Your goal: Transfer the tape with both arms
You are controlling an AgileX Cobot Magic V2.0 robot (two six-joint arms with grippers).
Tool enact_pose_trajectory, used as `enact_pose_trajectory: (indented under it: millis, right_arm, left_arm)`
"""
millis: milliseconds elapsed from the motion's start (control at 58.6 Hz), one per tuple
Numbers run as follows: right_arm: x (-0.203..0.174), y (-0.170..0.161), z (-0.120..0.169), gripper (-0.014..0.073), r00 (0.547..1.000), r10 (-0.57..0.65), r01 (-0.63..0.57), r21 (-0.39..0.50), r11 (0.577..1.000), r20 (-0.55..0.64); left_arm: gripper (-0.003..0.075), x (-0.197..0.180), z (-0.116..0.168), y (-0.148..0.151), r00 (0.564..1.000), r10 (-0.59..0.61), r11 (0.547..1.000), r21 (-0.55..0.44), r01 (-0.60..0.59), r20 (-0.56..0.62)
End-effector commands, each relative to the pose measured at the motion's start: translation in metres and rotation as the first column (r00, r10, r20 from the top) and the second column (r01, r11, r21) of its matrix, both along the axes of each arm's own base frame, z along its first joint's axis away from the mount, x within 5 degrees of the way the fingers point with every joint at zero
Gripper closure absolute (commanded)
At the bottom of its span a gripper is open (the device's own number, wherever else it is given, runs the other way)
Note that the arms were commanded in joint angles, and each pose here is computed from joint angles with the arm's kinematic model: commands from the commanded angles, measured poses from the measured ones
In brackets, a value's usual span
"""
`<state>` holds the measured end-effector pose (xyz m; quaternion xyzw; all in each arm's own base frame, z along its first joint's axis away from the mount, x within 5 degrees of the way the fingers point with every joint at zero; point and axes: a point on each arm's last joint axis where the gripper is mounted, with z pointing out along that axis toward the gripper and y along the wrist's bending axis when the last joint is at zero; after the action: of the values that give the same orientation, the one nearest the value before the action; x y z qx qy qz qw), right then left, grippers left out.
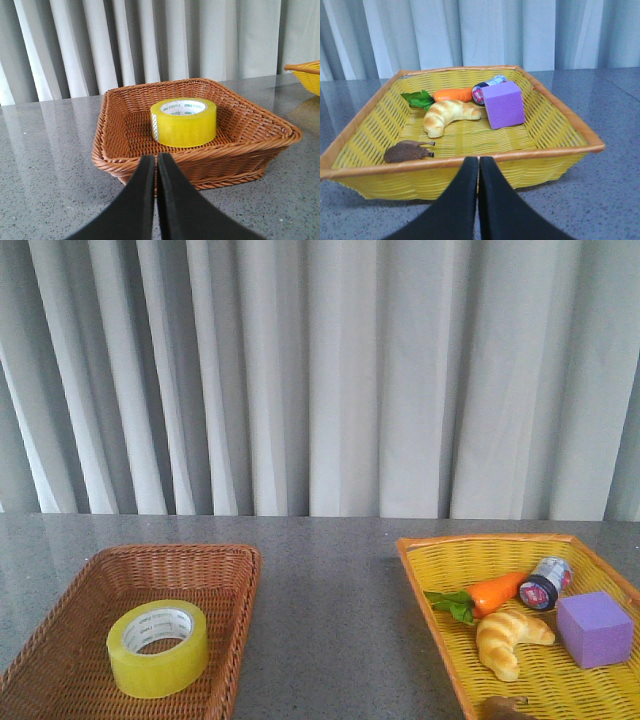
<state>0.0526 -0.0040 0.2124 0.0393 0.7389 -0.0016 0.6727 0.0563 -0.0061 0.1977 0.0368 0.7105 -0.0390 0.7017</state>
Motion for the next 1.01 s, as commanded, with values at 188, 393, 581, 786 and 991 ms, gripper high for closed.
enact_pose_trajectory:
  millis: [188, 393, 581, 786, 991]
  right_arm:
    - [0.003, 0.002, -0.013, 0.0602, 0.992, 0.019, -0.02, 0.008, 1.0, 0.122]
    - [0.003, 0.003, -0.014, 0.0599, 0.993, 0.032, -0.024, -0.072, 0.997, 0.111]
    - [0.003, 0.002, -0.01, 0.0599, 0.988, 0.027, -0.021, -0.039, 0.999, 0.152]
    - [0.003, 0.002, -0.004, 0.0599, 0.976, 0.025, -0.017, -0.036, 0.999, 0.217]
    - [0.003, 0.002, -0.004, 0.0599, 0.976, 0.026, -0.018, -0.039, 0.999, 0.217]
  left_arm:
    - [0.0727, -0.002, 0.01, 0.0, 0.996, 0.003, 1.0, -0.027, -0.001, 0.087]
    - [0.0727, -0.002, 0.01, 0.0, 0.996, 0.003, 1.0, -0.027, -0.001, 0.088]
    - [0.0727, -0.002, 0.01, 0.0, 0.996, 0.003, 1.0, -0.027, -0.001, 0.088]
    - [0.0727, -0.002, 0.01, 0.0, 0.996, 0.003, 1.0, -0.027, -0.001, 0.088]
    - [0.0727, -0.002, 0.01, 0.0, 0.996, 0.003, 1.0, -0.027, -0.001, 0.088]
